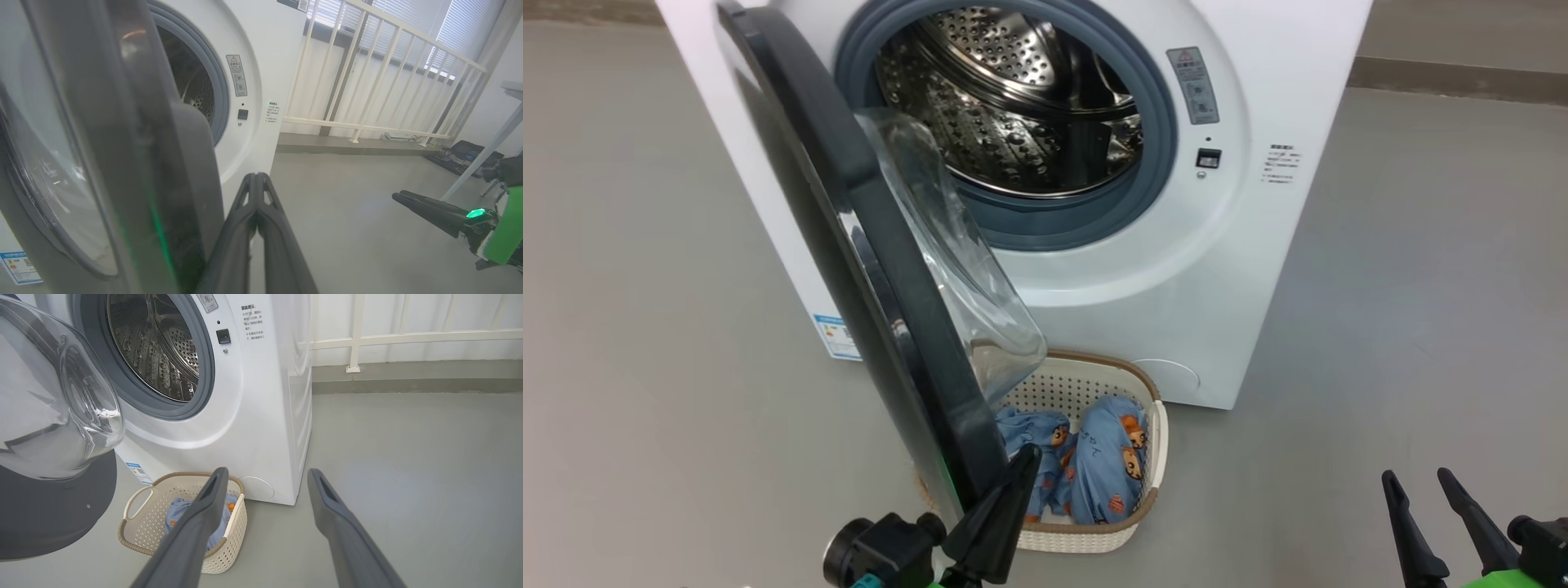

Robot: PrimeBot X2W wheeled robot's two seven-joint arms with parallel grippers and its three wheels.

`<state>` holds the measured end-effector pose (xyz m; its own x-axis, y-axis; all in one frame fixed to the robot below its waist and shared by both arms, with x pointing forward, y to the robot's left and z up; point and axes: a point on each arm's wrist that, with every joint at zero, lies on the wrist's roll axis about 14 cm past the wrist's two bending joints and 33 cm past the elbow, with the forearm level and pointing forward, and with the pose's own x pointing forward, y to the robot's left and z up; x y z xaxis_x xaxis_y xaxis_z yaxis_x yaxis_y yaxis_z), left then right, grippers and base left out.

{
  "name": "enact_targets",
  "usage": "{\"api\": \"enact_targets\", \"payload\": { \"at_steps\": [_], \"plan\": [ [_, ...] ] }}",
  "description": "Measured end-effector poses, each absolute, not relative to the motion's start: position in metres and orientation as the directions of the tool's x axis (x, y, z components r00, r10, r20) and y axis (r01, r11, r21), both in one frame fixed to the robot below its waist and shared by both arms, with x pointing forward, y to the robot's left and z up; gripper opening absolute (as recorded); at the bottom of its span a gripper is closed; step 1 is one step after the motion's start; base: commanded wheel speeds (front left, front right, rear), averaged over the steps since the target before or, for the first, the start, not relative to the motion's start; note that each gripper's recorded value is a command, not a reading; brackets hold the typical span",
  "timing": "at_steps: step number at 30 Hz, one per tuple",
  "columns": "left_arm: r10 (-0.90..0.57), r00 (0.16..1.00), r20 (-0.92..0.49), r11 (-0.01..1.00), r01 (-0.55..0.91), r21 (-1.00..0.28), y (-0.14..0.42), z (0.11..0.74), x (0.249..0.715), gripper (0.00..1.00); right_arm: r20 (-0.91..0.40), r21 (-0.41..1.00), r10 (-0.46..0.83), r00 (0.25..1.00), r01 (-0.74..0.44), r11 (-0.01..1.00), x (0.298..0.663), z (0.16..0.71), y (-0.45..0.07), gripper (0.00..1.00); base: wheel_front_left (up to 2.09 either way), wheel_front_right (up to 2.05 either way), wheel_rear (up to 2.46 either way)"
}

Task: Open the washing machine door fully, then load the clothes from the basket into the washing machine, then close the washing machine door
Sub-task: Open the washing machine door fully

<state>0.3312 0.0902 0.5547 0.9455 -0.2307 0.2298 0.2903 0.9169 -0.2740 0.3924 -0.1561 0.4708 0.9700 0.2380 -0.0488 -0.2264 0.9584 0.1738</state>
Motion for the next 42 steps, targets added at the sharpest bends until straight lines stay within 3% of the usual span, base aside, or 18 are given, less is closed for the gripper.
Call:
{"api": "enact_targets", "payload": {
  "at_steps": [29,42],
  "plan": [
    [-0.026,0.981,0.194,0.968,0.073,-0.24,0.155,0.552,0.297,0.0,-0.039,0.132,0.411,0.911,-0.403,0.906,0.414,0.474,-0.092,1.0,0.0,0.0,0.0],
    [0.131,0.977,0.167,0.975,-0.097,-0.198,0.205,0.55,0.282,0.0,-0.045,0.128,0.461,0.886,-0.453,0.882,0.42,0.471,-0.071,1.0,0.0,0.0,0.0]
  ]
}}
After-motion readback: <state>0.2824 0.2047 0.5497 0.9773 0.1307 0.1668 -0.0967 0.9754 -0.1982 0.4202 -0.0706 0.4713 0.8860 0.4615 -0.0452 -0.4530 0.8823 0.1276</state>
